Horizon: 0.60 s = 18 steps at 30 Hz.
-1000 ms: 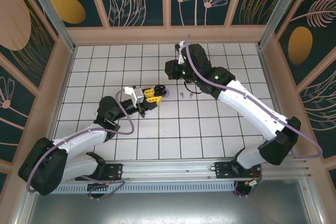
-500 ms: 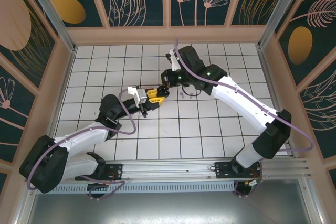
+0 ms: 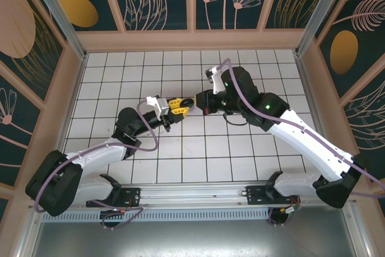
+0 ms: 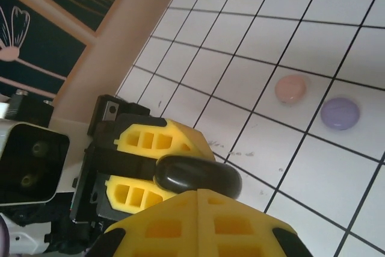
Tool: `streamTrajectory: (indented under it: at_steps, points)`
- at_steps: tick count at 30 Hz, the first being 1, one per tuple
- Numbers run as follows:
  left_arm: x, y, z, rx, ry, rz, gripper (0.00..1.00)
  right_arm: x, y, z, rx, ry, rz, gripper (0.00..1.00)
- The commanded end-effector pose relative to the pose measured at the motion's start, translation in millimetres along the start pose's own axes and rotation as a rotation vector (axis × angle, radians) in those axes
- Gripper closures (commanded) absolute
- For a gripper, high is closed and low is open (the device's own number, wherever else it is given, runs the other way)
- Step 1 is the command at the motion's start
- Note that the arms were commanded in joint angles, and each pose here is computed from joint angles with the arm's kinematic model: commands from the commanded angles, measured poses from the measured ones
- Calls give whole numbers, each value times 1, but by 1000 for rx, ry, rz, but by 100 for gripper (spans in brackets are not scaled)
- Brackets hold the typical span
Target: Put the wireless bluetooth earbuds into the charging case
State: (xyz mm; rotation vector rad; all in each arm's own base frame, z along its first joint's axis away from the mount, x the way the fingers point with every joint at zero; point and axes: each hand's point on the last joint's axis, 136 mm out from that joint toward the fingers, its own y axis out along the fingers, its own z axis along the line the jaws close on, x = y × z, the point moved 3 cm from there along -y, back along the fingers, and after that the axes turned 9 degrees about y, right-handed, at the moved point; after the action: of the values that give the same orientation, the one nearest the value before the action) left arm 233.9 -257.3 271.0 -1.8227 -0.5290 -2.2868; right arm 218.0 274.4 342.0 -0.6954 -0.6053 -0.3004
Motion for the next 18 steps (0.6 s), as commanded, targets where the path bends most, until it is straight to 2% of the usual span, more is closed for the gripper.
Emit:
streamTrajectory:
  at_steps: [1,3,7,9,12,18]
  points:
    - [22,5,12,41,3,-76,100,12,-4,-15,-65,45,-90,100]
    - [20,4,13,53,-21,-72,100,14,-6,-21,-77,63,-129,92]
    - [10,-2,18,115,-94,-38,100,7,-5,-45,-133,108,-185,58]
    - [1,-7,19,153,-137,-16,100,-3,0,-59,-158,124,-180,48]
    - [-15,-18,21,219,-216,36,100,-21,11,-79,-195,150,-160,40]
    - [-62,-47,28,419,-371,196,100,-52,26,-112,-272,180,-120,35]
